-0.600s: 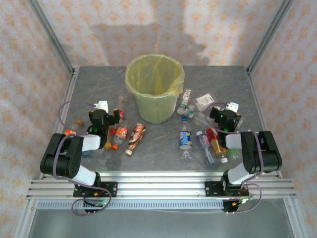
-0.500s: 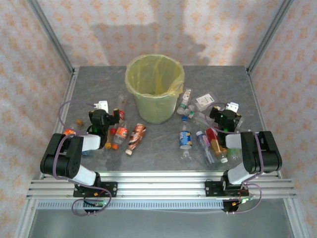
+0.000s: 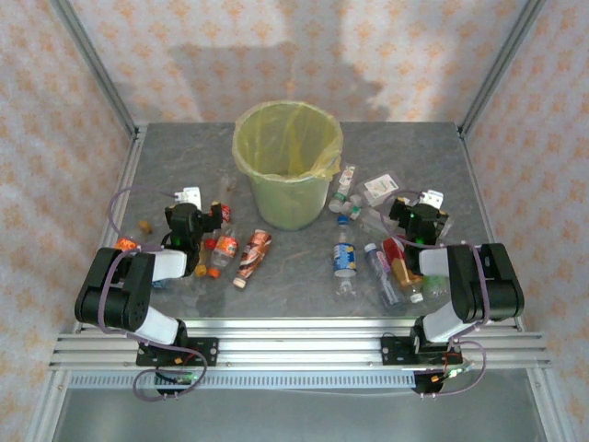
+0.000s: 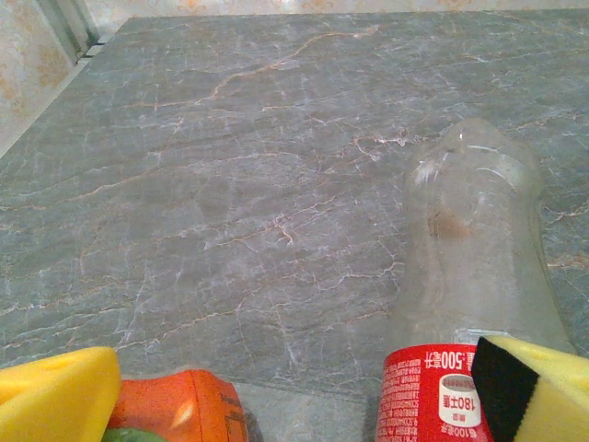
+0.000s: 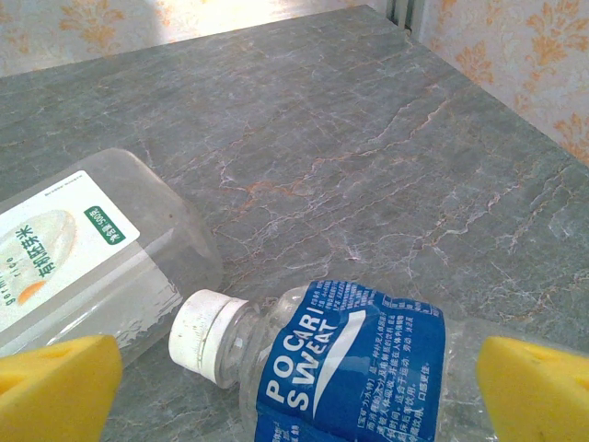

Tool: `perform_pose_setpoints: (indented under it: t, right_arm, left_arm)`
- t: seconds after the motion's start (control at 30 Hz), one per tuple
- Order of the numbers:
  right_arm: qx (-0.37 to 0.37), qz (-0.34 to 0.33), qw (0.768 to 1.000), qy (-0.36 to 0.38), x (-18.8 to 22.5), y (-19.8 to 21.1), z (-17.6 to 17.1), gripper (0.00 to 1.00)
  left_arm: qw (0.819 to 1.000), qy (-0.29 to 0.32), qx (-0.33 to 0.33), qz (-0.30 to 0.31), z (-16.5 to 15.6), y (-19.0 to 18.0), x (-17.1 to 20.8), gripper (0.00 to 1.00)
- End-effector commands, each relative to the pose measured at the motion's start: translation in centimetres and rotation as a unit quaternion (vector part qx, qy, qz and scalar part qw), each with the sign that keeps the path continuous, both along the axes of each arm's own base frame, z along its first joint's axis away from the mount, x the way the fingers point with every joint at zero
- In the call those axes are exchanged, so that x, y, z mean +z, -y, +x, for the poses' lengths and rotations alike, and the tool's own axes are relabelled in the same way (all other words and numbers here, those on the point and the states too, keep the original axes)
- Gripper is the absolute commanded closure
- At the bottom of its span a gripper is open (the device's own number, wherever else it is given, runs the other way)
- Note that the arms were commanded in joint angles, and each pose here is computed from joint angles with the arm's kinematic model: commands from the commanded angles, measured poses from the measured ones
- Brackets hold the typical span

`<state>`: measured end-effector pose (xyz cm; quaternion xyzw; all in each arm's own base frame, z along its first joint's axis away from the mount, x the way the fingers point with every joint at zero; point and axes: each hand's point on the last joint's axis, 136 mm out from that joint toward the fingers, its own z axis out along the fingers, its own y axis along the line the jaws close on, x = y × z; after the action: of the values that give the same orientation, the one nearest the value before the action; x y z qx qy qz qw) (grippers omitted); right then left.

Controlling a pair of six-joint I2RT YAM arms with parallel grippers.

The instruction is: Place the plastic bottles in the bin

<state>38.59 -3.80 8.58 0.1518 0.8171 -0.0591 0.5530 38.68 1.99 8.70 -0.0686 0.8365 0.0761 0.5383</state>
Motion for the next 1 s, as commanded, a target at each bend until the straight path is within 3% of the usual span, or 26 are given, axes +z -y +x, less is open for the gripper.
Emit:
perform_pose_setpoints:
  t: [0.0,0.97]
  right_arm:
    - [0.004,-0.002,1.0,0.004,0.52,-0.03,0.43,0.01]
    - [0.011,-0.001,1.0,0.002,0.59,-0.28,0.51,0.01]
  left_arm:
    - [1.0,0.009,-0.002,0.007,0.61,-0.15,0.75,0.0]
    - [1.0,0.009,-0.001,0.001,0.64,-0.37,0.73,0.0]
